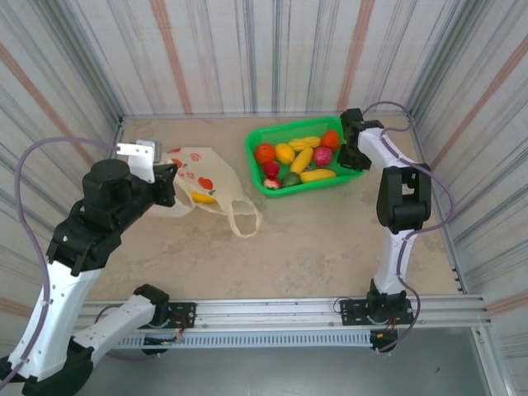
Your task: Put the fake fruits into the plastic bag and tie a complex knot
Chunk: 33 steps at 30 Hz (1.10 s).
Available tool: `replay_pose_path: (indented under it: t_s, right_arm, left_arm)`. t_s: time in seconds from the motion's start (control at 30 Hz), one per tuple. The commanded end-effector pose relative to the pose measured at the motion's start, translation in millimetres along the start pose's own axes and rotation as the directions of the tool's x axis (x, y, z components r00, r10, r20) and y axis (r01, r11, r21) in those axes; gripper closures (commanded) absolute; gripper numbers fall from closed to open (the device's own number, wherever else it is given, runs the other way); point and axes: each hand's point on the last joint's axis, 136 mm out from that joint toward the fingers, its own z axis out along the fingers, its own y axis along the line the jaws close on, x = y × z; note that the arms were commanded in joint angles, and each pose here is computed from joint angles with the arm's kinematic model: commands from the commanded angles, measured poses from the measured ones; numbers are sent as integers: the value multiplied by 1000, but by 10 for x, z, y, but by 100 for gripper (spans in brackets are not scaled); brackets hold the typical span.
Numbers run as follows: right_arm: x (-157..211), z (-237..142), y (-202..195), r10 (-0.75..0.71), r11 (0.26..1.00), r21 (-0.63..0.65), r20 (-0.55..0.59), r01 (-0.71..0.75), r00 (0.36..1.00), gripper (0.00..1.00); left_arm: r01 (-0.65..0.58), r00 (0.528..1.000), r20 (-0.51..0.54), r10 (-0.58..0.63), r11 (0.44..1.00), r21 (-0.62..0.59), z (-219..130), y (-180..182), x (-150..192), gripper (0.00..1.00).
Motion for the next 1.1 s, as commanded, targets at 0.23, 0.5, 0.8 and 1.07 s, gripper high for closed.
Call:
replay_pose_path:
  t_s: [0.23,0.5,0.8,1.07]
  right_arm:
    - [201,-229,-1645,247,877,399,107,-269,963,77]
    - [119,-1208,-452,-66,997,-10,361,75,930,56]
    - [1898,-2551,1868,-506,357,-665,453,656,734,31]
    - [3236,-2492,2229,-758,100,-754,365,649,541,31]
  left_arm:
    - [7,999,36,-10,996,90,-38,-200,-172,100]
    - [17,1000,-2,-17,984,179,44,-370,-145,100]
    - [-11,1000,-6,11,991,134,-58,-280,-112,100]
    - [-33,999,-15,34,996,83,-70,-180,-60,100]
